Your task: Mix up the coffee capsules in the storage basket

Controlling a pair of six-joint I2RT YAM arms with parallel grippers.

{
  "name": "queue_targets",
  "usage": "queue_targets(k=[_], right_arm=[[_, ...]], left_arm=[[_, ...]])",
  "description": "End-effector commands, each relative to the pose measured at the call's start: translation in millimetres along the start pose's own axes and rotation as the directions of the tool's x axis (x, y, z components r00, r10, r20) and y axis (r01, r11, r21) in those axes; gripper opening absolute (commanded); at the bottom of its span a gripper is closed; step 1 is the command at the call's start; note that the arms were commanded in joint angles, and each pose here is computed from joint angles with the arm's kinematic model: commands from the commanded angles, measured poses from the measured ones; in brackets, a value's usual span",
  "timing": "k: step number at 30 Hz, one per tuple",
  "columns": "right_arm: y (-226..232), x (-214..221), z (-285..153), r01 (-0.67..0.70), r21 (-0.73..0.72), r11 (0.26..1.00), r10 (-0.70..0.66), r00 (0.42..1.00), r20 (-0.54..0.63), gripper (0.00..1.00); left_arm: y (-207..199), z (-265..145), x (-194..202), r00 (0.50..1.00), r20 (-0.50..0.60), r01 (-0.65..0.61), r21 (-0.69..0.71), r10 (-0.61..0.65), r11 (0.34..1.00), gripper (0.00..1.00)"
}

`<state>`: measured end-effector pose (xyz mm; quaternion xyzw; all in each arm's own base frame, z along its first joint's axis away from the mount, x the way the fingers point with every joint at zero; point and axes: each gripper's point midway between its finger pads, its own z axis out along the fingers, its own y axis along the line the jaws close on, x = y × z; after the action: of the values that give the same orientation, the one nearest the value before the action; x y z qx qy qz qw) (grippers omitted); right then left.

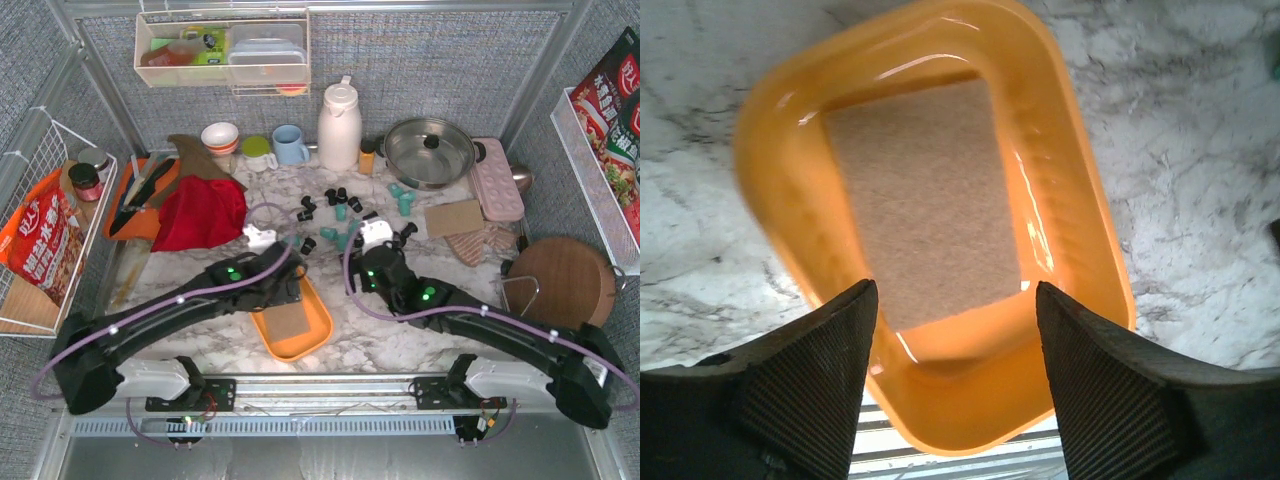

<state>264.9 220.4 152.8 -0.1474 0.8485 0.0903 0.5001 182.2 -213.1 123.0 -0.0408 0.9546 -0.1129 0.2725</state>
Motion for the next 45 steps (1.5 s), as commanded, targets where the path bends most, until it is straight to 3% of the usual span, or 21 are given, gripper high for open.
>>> queue_targets(k=[1,7,13,17,21,23,26,32,39,45], right_arm=[[-47,-6,-11,-0.113,0.143,0.983,0.1,0.99,0.098,0.89],[-68,0,-19,-0.194,0.156,0.969,0.168,0.972,0.162,0.89],[-68,4,-17,-0.212,0.13,0.969,0.191,0.969,0.157,0.89],[-66,4,-18,-0.224,0.11,0.968,0.205,0.965,0.161,0.89],[-67,3,-21,-0.239,0.098,0.966,0.219,0.959,0.18,0.89],[-68,2,-22,-0.245,0.096,0.965,0.224,0.956,0.19,0.89],[-70,2,-23,-0.251,0.098,0.963,0.228,0.953,0.198,0.89],[-69,5,-19,-0.245,0.1,0.964,0.224,0.958,0.178,0.89],[-63,5,-15,-0.228,0.083,0.97,0.214,0.965,0.151,0.89],[-46,-12,-21,-0.212,-0.007,0.977,0.211,0.968,0.137,0.89]], left_arm=[[-7,21,10,0.999,-0.007,-0.047,-0.112,0.046,0.993,0.82],[1,56,25,0.995,-0.048,-0.091,-0.235,0.082,0.968,0.81],[-12,81,39,0.994,-0.069,-0.097,-0.201,0.084,0.975,0.78],[2,95,56,0.989,-0.123,-0.116,-0.259,0.086,0.959,0.76],[24,105,73,0.979,-0.176,-0.159,-0.339,0.104,0.927,0.69],[32,110,79,0.978,-0.183,-0.164,-0.361,0.103,0.918,0.58],[35,111,78,0.983,-0.158,-0.143,-0.362,0.09,0.921,0.38],[26,92,49,0.995,-0.055,-0.102,-0.346,0.088,0.933,0.11],[2,51,2,0.992,0.088,-0.062,-0.27,0.089,0.961,0.0],[-22,4,-37,0.97,0.238,-0.033,-0.097,0.056,0.995,0.0]])
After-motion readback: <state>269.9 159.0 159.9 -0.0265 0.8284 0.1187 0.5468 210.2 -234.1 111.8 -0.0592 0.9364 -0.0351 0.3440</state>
